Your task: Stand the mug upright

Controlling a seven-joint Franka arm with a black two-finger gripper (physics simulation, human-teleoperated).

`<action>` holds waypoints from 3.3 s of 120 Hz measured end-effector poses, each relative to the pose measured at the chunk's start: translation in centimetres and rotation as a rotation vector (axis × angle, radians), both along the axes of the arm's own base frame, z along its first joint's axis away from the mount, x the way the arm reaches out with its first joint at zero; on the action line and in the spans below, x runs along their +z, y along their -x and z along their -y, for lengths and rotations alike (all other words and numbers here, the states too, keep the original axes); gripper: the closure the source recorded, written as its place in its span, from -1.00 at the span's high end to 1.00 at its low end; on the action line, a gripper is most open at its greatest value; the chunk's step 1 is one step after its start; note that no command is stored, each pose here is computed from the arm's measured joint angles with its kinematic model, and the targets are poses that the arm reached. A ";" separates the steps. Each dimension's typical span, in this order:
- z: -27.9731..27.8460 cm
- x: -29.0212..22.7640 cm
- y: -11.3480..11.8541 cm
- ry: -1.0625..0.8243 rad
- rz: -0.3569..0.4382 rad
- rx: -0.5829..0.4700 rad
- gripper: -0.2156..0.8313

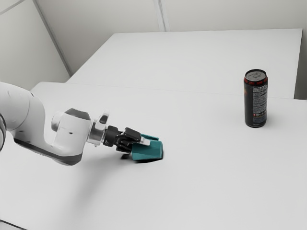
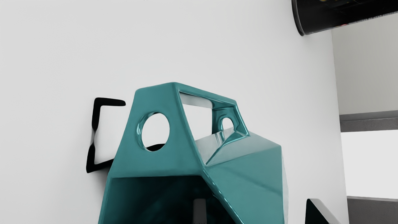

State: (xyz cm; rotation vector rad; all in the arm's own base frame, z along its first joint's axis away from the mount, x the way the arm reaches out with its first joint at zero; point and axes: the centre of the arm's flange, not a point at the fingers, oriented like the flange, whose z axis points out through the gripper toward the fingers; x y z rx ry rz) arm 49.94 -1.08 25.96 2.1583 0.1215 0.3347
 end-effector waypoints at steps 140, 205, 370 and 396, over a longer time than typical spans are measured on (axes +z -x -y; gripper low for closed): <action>0.7 11.1 -1.1 -0.126 0.236 -0.132 -0.89; 0.2 13.9 -0.8 -0.810 0.183 -0.577 -0.91; 0.7 7.6 -1.0 -1.049 0.035 -0.640 -0.91; 0.9 7.5 -1.1 -1.042 0.036 -0.636 -0.65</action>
